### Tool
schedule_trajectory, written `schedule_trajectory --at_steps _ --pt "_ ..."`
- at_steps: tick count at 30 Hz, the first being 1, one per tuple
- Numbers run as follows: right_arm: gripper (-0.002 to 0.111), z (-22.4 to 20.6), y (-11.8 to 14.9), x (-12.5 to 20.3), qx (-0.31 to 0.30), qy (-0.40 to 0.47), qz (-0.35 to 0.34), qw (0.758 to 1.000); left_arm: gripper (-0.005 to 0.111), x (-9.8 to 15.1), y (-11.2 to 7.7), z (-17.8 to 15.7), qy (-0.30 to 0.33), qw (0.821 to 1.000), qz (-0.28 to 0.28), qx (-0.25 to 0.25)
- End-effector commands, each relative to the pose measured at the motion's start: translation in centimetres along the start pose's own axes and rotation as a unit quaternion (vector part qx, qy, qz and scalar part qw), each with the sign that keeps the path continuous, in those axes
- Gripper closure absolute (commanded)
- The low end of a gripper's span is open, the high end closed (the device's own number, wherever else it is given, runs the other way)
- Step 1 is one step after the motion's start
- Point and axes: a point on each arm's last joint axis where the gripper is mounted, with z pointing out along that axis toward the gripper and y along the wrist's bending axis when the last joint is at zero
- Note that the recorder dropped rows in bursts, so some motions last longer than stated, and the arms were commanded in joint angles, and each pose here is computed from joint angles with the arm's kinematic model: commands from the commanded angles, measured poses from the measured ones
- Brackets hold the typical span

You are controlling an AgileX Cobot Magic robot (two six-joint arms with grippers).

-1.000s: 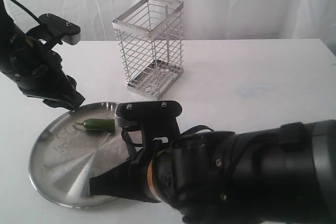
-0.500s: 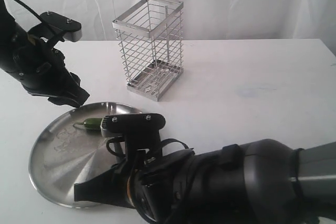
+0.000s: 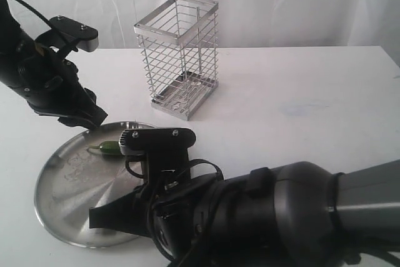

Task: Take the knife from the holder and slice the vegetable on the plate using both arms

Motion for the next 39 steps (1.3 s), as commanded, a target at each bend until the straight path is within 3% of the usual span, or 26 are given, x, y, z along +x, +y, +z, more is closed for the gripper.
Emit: schedule_trajectory --at_steps 1,12,39 --pt "0.108 -0.5 0.5 0.6 0.007 -0.004 0.016 1.000 0.057 0.1 -0.1 0.1 -0.001 1.000 -0.009 0.004" --pt "0.108 -0.2 1.1 1.9 0.018 -0.006 0.039 0.999 0.057 0.0 -0.1 0.1 -0.008 1.000 -0.013 0.007" --pt "0.108 -0.7 2.5 2.0 0.004 -0.020 0.021 1.000 0.057 -0.1 -0.3 0.1 -0.010 1.000 -0.021 0.014"
